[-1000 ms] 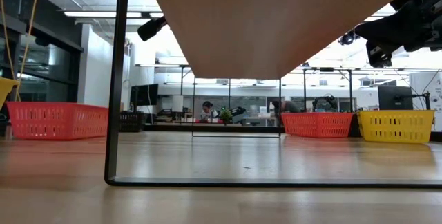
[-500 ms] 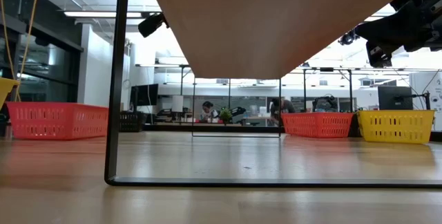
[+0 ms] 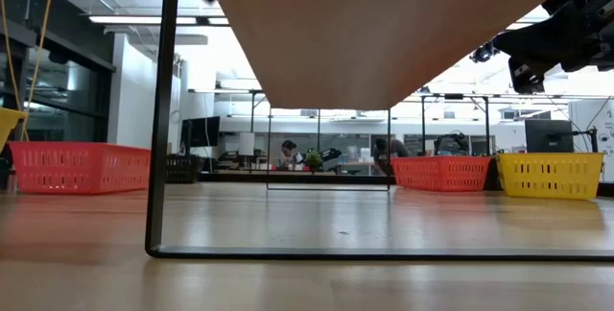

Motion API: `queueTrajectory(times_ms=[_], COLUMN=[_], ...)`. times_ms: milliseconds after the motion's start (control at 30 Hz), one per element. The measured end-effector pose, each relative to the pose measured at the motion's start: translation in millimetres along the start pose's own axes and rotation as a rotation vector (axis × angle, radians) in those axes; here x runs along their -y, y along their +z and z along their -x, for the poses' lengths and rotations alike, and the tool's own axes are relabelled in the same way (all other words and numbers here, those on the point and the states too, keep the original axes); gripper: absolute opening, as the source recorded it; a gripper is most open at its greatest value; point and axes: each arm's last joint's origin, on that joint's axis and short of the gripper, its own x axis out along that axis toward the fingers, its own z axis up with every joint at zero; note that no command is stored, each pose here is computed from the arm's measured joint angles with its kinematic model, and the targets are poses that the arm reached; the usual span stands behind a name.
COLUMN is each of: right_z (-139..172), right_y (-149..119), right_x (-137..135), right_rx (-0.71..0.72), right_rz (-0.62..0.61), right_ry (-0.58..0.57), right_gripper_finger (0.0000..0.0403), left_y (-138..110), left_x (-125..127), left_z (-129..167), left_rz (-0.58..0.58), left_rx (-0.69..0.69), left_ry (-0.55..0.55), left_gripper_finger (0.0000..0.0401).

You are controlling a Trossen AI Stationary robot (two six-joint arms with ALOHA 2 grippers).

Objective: Stack baskets on shelf by color
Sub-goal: Put the top left yellow bin on the shelf

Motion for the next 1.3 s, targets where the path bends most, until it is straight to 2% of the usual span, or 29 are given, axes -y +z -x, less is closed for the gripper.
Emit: queueTrajectory(times_ms=[100,167,367,533,600,833,967,1033,1133,1300], right_z=[0.0,0.0,0.0,0.0,0.8,22.3,34.6,34.3,27.1,-5.6], right_y=[0.1,0.1,0.1,1.9,13.0,59.8,70.1,72.7,85.7,117.2], right_x=[0.0,0.0,0.0,0.2,0.0,2.6,6.8,5.8,-0.7,-13.7], right_rx=[0.0,0.0,0.0,0.023,0.144,0.715,0.885,0.883,0.811,0.579], right_rz=[0.0,0.0,0.0,-0.005,-0.054,-0.328,-0.403,-0.411,-0.4,-0.35], right_ry=[0.0,0.0,0.0,-0.014,-0.048,-0.181,-0.325,-0.292,-0.154,-0.07], right_gripper_finger=[0.0,0.0,0.0,0.0,0.0,0.0,0.0,0.0,0.0,0.0], left_y=[-5.0,-14.9,-53.0,-69.0,-71.6,-73.6,-74.5,-75.7,-78.0,-79.9], left_x=[13.3,18.3,8.5,-11.3,-16.8,-29.2,-31.6,-32.8,-34.6,-36.8], left_z=[26.9,41.9,66.6,87.4,93.2,109.2,113.4,114.1,114.5,116.1], left_rz=[-0.112,-0.135,-0.069,-0.049,-0.065,-0.078,-0.104,-0.109,-0.119,-0.157], left_rx=[0.07,0.141,0.359,0.456,0.465,0.482,0.482,0.472,0.45,0.442], left_ry=[-0.116,-0.209,-0.413,-0.464,-0.45,-0.393,-0.402,-0.398,-0.388,-0.375], left_gripper_finger=[0.0121,0.0115,0.0093,0.0071,0.0059,0.0007,0.0004,0.0001,0.0001,0.0])
